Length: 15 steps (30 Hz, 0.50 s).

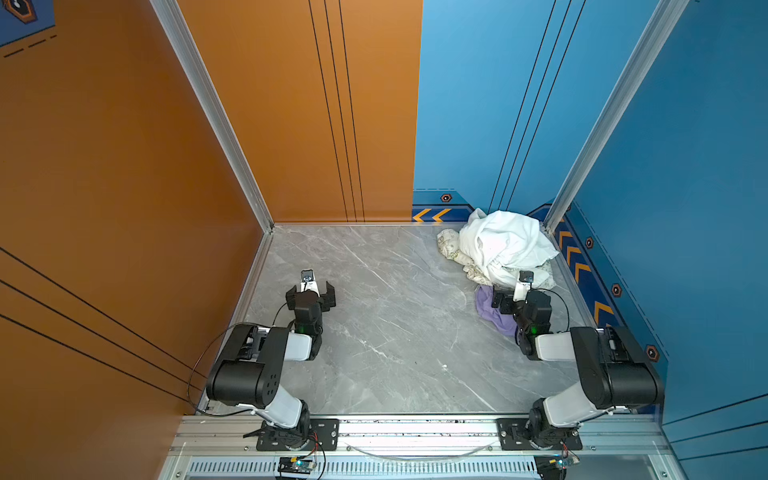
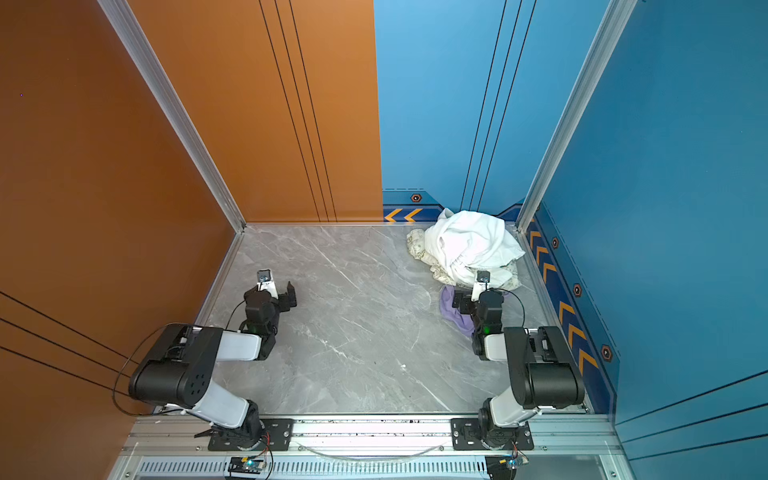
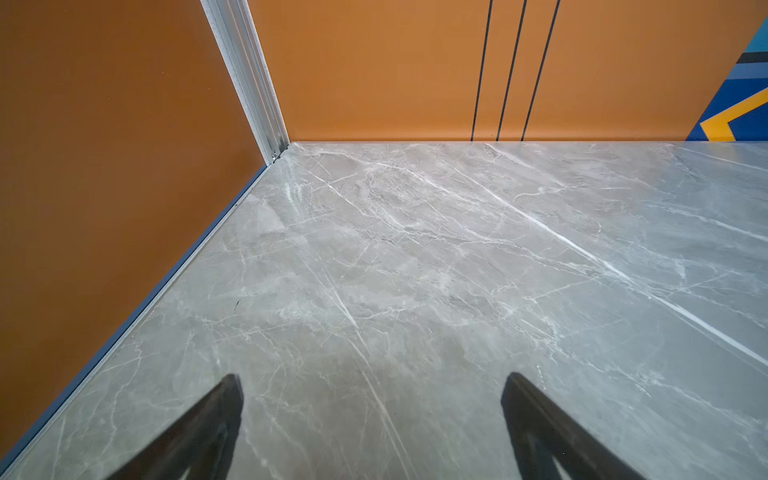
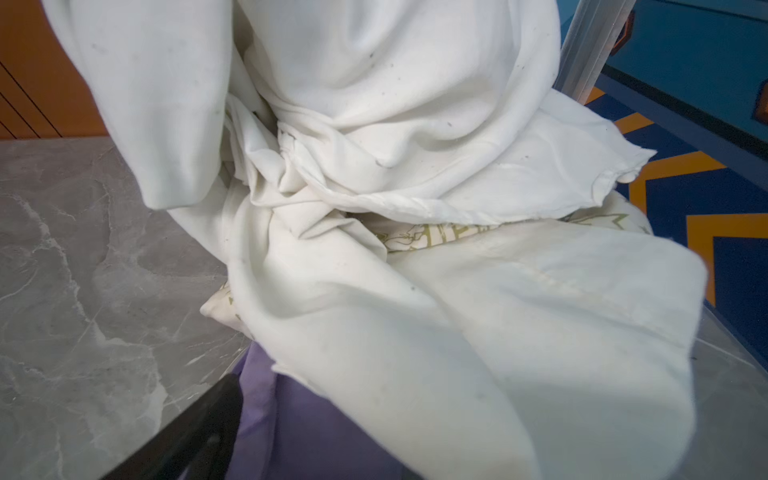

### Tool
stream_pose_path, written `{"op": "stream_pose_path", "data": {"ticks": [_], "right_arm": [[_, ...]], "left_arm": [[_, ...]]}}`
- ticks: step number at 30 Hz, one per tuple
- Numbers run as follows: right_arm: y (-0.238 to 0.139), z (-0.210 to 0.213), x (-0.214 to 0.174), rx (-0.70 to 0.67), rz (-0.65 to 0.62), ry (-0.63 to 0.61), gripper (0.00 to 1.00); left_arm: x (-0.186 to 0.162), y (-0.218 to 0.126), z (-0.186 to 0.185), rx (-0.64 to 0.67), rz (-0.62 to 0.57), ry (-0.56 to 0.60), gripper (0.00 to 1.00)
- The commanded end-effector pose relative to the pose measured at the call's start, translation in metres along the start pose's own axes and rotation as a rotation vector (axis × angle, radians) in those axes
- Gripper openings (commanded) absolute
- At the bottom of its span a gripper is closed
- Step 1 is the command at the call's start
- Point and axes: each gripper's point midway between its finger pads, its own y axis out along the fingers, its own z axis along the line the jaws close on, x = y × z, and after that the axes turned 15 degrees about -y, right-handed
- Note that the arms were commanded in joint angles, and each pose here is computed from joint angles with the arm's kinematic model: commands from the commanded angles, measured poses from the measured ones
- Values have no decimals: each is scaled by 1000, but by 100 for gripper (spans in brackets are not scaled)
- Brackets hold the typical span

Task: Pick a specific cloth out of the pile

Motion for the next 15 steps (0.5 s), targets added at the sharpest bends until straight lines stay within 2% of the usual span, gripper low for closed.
{"op": "stream_pose_path", "data": {"ticks": [1, 15], "right_arm": [[2, -1, 1, 6, 6, 19, 100], [2, -1, 2, 6, 5, 19, 100]], "left_arm": [[-7, -1, 8, 24, 19, 21, 98], [-8, 0, 8, 24, 20, 21, 98]]}}
